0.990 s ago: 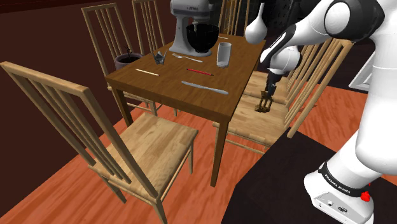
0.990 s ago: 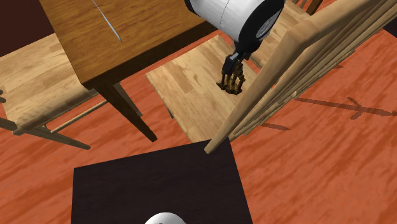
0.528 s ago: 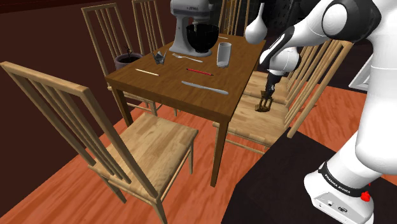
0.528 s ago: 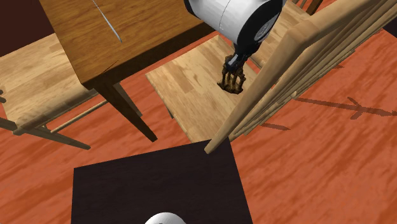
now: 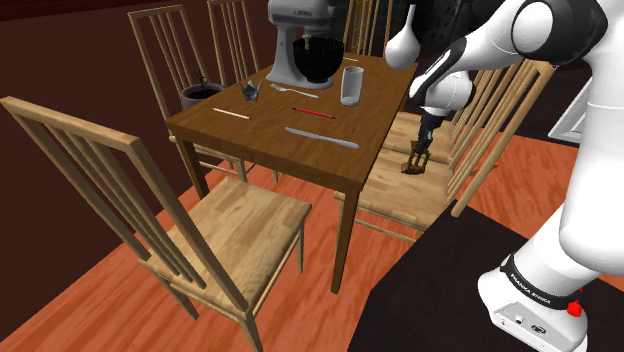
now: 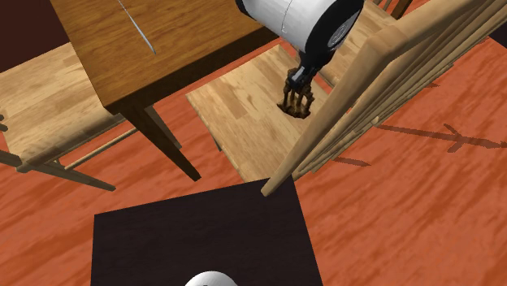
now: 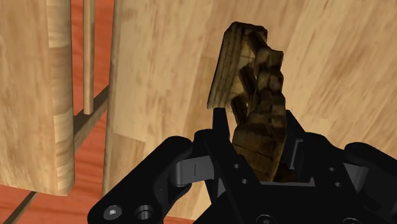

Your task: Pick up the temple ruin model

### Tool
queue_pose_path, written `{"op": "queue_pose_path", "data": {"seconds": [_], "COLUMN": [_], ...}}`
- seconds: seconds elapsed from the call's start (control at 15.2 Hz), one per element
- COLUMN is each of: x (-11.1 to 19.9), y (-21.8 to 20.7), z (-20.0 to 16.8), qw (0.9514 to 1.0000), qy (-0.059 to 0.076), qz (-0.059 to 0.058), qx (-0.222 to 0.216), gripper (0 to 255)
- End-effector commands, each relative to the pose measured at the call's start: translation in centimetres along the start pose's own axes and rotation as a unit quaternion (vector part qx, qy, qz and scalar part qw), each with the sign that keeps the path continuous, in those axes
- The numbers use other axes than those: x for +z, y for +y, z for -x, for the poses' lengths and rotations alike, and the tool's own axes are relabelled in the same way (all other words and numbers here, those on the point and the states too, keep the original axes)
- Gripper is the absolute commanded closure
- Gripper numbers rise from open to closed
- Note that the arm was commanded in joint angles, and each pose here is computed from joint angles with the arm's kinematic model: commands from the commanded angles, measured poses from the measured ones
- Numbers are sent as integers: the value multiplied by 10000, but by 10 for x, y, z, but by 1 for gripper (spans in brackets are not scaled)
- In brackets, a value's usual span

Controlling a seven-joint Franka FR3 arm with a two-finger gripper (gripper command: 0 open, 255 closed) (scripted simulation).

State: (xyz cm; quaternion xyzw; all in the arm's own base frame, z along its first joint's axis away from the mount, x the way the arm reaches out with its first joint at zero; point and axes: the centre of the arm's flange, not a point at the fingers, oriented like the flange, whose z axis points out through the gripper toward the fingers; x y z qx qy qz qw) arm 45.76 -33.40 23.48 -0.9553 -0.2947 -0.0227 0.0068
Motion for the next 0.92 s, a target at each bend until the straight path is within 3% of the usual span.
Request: {"op": "queue_pose_path", "data": {"seconds": [0.0, 0.86], "x": [-10, -69], "y": [0, 1], "z": [-1, -4], "qw": [10000, 10000], "qy": [-1, -1], "qz": [0, 0], "qx": [-1, -1], "gripper": [255, 255]}}
